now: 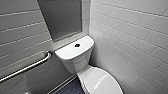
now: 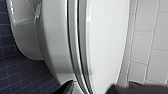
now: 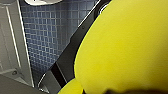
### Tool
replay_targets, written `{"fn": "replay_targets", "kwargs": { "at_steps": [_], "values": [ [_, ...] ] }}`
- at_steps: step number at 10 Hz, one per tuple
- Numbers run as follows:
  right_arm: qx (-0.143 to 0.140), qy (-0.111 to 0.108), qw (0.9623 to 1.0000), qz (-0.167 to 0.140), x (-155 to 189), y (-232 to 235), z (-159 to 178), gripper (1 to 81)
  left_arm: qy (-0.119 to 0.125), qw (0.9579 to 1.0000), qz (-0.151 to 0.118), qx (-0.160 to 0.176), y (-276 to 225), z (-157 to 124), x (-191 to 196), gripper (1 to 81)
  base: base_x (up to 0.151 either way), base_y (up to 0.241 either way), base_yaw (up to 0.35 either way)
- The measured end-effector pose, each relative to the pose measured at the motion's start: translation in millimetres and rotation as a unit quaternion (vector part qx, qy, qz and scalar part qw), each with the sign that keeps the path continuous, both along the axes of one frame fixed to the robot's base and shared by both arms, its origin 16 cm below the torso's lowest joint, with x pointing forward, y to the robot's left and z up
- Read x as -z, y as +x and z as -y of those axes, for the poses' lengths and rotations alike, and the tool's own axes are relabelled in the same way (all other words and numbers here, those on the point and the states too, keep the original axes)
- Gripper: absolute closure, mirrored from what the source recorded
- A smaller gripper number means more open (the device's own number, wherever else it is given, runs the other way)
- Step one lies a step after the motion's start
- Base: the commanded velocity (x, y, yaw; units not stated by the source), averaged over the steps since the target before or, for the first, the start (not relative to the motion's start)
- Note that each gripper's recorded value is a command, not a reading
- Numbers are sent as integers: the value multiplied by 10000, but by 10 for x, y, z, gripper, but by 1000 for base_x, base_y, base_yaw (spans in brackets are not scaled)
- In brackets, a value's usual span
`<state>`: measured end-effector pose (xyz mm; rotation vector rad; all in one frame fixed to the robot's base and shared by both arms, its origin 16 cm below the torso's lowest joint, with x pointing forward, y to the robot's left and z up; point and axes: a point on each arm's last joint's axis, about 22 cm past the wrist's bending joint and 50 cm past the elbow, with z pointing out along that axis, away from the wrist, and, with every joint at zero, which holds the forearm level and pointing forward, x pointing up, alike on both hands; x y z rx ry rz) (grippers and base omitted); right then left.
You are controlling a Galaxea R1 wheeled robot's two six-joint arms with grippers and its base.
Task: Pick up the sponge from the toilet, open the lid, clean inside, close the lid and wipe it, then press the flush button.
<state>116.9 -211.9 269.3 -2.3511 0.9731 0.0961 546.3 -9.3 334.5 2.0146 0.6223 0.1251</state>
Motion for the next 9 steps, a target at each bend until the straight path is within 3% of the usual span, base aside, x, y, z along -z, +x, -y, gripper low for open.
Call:
{"fn": "replay_targets", "kwargs": {
  "at_steps": [3, 6, 9],
  "values": [
    [-22, -24, 10000, 30, 70, 47, -48, 811, 110, 9999, 36, -11, 91, 40, 79, 10, 0, 0, 0],
    [-30, -26, 10000, 46, 95, 83, -67, 811, -5, 9997, 222, 33, 315, 226, -82, 10, 0, 0, 0],
    [-12, 21, 10000, 87, 105, 144, -141, 811, 10, 9998, 195, 75, 304, 279, -65, 10, 0, 0, 0]
  ]
}}
